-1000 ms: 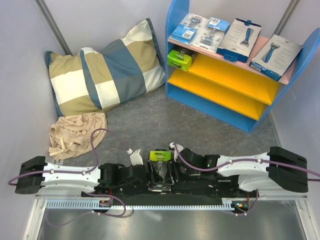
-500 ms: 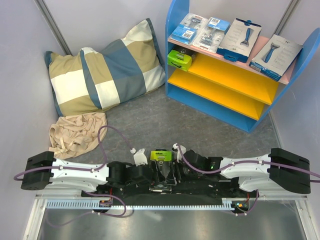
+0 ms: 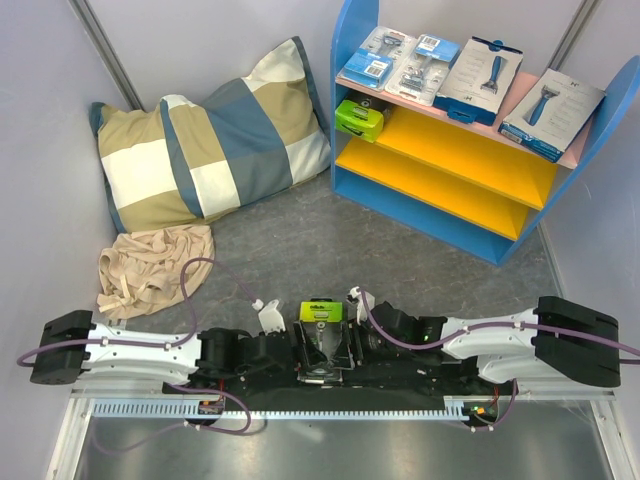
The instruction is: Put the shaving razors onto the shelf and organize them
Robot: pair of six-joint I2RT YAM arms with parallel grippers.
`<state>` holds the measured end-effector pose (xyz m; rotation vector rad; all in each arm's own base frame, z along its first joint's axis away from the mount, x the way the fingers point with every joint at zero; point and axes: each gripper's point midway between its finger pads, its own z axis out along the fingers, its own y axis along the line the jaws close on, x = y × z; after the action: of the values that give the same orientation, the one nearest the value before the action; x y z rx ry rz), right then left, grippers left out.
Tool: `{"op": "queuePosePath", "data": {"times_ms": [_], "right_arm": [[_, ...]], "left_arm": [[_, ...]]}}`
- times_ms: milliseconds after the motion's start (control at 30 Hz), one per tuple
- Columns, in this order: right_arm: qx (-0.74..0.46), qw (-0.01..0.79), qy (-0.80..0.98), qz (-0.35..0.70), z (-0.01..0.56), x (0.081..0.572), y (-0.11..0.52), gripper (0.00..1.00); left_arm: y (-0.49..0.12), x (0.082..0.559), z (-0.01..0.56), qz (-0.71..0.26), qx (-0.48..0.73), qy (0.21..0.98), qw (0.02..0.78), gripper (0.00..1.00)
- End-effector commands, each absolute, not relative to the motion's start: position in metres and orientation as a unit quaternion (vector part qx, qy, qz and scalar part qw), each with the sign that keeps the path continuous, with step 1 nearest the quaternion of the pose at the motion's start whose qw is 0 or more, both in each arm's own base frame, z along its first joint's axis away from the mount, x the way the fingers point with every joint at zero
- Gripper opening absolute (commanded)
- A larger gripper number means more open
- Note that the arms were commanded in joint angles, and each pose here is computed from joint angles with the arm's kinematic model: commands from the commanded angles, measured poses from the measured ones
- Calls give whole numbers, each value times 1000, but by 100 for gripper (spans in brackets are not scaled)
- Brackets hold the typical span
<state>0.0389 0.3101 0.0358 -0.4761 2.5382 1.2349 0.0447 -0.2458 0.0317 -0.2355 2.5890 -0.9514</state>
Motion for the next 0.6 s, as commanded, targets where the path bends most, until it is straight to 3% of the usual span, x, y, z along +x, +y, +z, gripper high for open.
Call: {"op": "queuePosePath", "data": {"times_ms": [0,100,333,400,567], "right_arm": [[-159,142,934,285,-34,45,256,23],[-153,148,941,263,-38,48,246,14],[-115,167,952,230,-36,57,228,7],[-104,173,958,204,-38,59,216,1],[-73,171,966,179,-43,60,203,0]], "left_arm": [[-202,90,0,-261,-101,909,308,85],[-203,93,7,-272,-97,902,320,85],[-197,100,21,-281,-101,891,343,85],[-194,102,25,-282,-116,887,346,85],[-185,108,27,-266,-123,884,363,86]]}}
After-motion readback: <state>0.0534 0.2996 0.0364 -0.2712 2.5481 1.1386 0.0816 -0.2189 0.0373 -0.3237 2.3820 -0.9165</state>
